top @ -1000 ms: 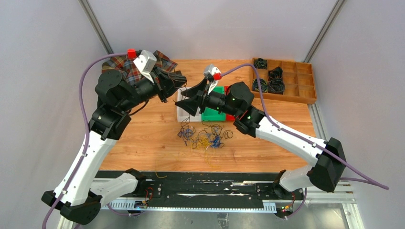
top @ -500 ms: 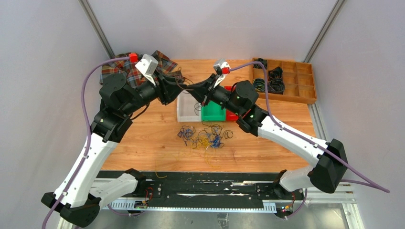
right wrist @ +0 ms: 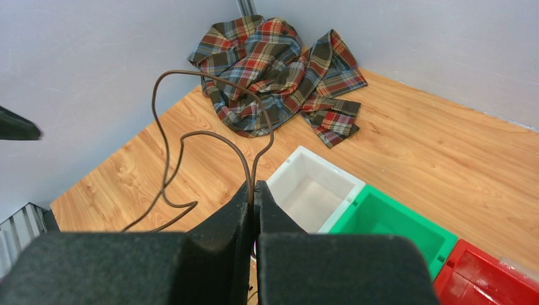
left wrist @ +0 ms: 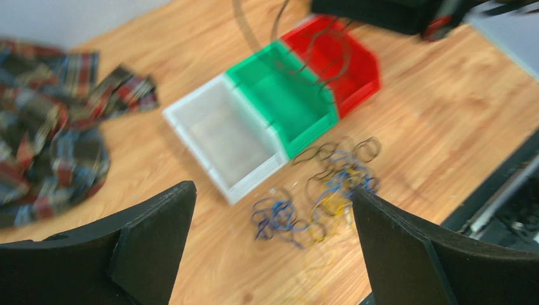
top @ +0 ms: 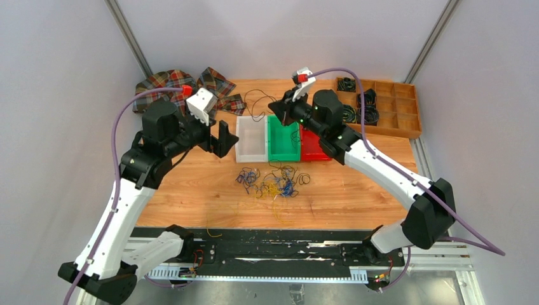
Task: Untangle the cables
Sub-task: Place the cable in the bin.
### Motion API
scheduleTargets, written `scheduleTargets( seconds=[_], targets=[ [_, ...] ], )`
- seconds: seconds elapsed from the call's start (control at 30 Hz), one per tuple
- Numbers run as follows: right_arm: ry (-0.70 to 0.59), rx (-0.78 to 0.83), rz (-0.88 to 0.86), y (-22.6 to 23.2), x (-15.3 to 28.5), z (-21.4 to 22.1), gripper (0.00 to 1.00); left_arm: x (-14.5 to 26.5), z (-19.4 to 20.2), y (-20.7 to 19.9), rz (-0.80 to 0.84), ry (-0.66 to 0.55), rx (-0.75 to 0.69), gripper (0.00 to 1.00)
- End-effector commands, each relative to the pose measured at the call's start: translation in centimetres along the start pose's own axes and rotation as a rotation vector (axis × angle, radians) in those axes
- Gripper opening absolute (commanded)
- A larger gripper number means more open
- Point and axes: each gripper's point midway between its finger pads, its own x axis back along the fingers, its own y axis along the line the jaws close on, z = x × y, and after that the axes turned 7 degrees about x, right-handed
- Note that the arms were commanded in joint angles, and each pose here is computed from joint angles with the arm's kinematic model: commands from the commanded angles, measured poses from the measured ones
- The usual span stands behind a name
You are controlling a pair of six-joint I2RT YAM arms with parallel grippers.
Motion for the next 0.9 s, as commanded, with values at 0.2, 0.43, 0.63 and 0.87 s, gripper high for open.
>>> scheduleTargets(
  seconds=[0.2, 0.43, 0.63, 0.87],
  targets=[
    [-0.090, -0.005, -0.027, -0.1, -4.3, -4.9, 0.01, 0.6, 3.1, 7.6, -0.210, 0.165, 0.073, 0.98],
    [-0.073, -0.102, -0.042, -0.4, -8.5, -1.6, 0.01, 1.1, 2.0, 9.7, -0.267, 0.141, 0.089, 0.98],
    [-0.033, -0.200, -0.053, -0.5, -10.5, 3.1, 0.01, 1.1, 1.9, 10.3, -0.290, 0.134, 0.071, 0.98],
    [-0.105, -0.189, -0.124, 1.4, -11.6, -0.9, 0.01, 1.5, 1.4, 10.2, -0.302, 0.093, 0.082, 0.98]
  ],
)
